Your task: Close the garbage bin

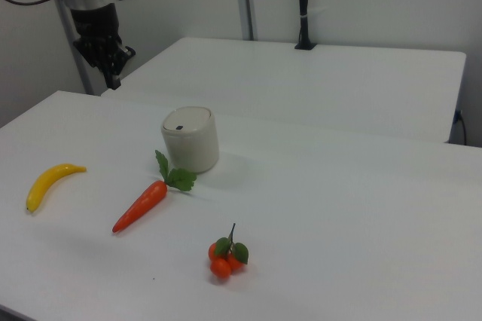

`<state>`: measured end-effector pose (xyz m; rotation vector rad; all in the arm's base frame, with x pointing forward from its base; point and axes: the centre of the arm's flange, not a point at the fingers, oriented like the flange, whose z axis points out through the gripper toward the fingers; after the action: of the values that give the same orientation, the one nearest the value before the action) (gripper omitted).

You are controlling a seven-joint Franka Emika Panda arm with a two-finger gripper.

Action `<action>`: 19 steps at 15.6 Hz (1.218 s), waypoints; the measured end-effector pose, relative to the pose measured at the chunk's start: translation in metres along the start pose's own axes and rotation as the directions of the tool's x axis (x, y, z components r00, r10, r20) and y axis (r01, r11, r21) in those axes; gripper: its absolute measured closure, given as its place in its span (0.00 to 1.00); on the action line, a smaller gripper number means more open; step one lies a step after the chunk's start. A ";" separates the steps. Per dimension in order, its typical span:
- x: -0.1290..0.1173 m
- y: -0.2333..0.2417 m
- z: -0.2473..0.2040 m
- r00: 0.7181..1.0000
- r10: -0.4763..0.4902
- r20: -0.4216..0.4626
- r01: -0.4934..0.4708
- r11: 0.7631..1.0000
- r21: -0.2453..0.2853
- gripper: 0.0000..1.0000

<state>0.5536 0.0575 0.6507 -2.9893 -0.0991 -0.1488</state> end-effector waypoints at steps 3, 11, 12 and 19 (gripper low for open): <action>-0.001 0.000 0.004 0.998 0.006 -0.057 -0.005 1.000 0.016 0.89; 0.006 -0.002 0.025 0.999 -0.003 -0.054 0.004 1.000 0.017 0.13; 0.006 -0.002 0.025 0.999 -0.004 -0.054 0.004 1.000 0.017 0.03; 0.006 0.001 0.026 0.998 -0.035 -0.051 0.032 0.998 -0.049 0.00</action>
<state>0.5619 0.0606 0.6259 -3.0304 -0.1415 -0.2358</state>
